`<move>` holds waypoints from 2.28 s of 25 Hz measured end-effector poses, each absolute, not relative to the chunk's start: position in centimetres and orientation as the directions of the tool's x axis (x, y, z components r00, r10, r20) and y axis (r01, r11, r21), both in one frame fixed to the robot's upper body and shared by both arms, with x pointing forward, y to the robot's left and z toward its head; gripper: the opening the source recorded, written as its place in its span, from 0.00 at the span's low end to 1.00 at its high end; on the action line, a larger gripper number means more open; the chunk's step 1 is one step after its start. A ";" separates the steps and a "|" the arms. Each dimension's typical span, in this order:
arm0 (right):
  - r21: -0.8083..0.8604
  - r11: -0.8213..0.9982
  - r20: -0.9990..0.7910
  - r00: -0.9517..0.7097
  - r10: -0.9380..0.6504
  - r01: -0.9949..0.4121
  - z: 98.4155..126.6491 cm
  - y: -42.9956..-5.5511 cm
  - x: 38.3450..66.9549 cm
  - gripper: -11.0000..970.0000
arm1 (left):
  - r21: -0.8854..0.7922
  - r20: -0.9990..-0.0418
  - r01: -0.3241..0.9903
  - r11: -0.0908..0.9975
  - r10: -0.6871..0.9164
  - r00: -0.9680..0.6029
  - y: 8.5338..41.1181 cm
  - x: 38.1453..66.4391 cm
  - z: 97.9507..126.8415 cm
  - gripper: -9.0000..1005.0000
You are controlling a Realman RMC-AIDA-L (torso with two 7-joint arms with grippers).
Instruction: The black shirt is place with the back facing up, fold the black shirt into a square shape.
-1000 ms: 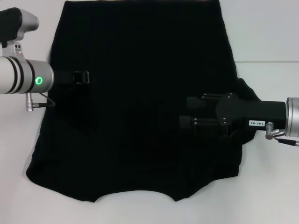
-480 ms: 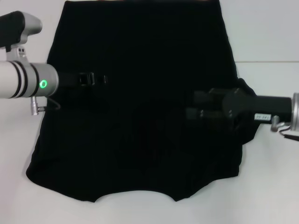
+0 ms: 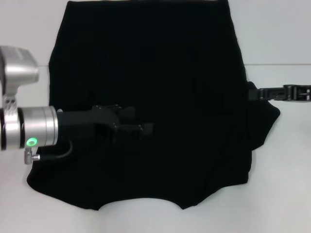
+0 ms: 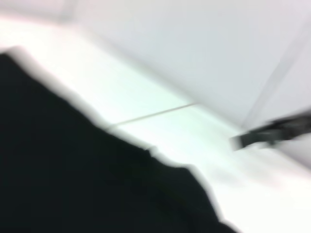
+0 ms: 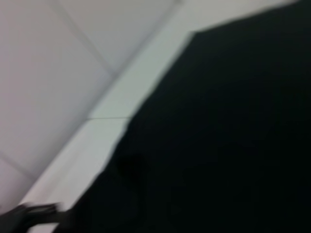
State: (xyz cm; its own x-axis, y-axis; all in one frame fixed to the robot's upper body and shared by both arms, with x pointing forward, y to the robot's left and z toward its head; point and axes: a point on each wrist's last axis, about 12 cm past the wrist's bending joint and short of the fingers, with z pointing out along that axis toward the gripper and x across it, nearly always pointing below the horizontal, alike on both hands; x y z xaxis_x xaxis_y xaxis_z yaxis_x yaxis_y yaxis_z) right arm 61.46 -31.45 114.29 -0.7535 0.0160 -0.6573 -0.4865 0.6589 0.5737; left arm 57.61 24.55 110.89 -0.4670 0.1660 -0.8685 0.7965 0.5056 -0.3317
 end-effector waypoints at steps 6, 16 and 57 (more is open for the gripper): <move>0.609 0.737 -0.520 -0.849 0.093 -0.292 114.6 -33.7 61.8 0.73 | -0.121 -0.969 0.917 0.379 0.154 -0.191 24.1 54.6 109.8 0.86; 0.512 0.854 -0.397 -0.907 0.142 -0.090 113.7 -35.9 61.7 0.73 | -0.024 -0.969 0.963 0.269 0.230 -0.089 23.1 53.6 108.8 0.86; 0.449 0.889 -0.422 -0.897 0.130 -0.083 109.6 -30.2 63.8 0.69 | -0.006 -0.965 0.959 0.283 0.249 -0.079 23.0 53.9 108.5 0.86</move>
